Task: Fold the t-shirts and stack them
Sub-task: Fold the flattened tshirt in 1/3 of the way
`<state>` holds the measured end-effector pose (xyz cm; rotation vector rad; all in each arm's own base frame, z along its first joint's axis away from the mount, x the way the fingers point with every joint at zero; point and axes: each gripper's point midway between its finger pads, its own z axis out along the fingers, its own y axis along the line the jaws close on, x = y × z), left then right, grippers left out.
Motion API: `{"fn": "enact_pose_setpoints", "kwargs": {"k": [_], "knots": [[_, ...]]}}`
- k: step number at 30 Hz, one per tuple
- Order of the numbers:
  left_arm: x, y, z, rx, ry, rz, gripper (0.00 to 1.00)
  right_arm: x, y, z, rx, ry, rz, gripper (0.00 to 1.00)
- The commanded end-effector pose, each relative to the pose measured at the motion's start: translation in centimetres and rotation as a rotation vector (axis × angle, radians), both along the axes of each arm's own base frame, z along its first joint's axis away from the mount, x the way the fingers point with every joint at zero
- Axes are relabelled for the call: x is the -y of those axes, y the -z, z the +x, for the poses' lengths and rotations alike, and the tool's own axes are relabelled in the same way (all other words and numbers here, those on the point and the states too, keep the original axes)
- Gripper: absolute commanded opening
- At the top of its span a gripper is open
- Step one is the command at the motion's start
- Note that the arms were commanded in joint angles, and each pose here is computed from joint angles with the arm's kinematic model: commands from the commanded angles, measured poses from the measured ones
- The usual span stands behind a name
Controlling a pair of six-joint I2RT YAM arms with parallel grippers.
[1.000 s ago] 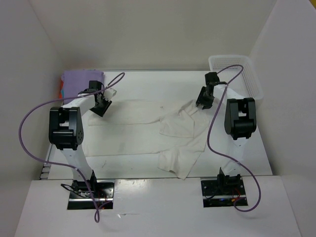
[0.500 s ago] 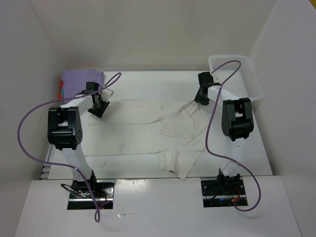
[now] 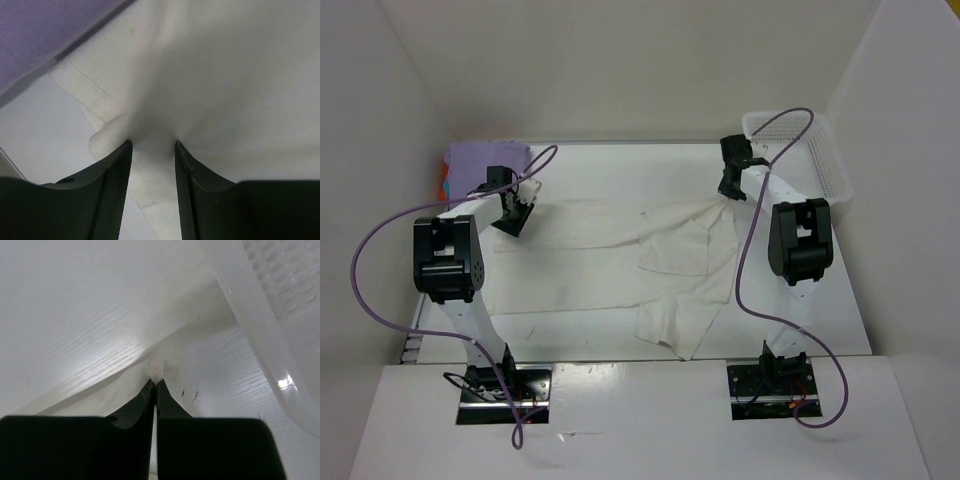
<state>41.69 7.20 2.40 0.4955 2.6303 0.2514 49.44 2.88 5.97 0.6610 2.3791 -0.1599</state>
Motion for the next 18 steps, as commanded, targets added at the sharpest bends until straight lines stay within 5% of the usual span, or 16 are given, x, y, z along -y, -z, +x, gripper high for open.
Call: {"fn": "enact_pose_setpoints", "kwargs": {"k": [1, 4, 7, 12, 18], "knots": [[-2.1, 2.7, -2.0, -0.098, -0.044, 0.055, 0.47, 0.8, -5.1, 2.5, 0.101, 0.019, -0.071, 0.04], [-2.0, 2.8, -1.8, -0.097, -0.040, 0.047, 0.47, -0.1, -3.6, 3.5, 0.060, -0.035, -0.053, 0.34], [-2.0, 2.9, -2.0, -0.106, -0.039, 0.045, 0.47, -1.5, -3.8, 4.1, 0.070, -0.102, -0.002, 0.43], [-1.7, 2.9, -1.9, -0.104, -0.032, 0.029, 0.48, -4.4, -8.2, 2.5, 0.141, -0.184, -0.034, 0.44], [-1.5, 3.0, -1.9, -0.102, -0.027, 0.019, 0.48, -7.6, -5.5, -2.9, 0.039, -0.255, 0.140, 0.24]]}}
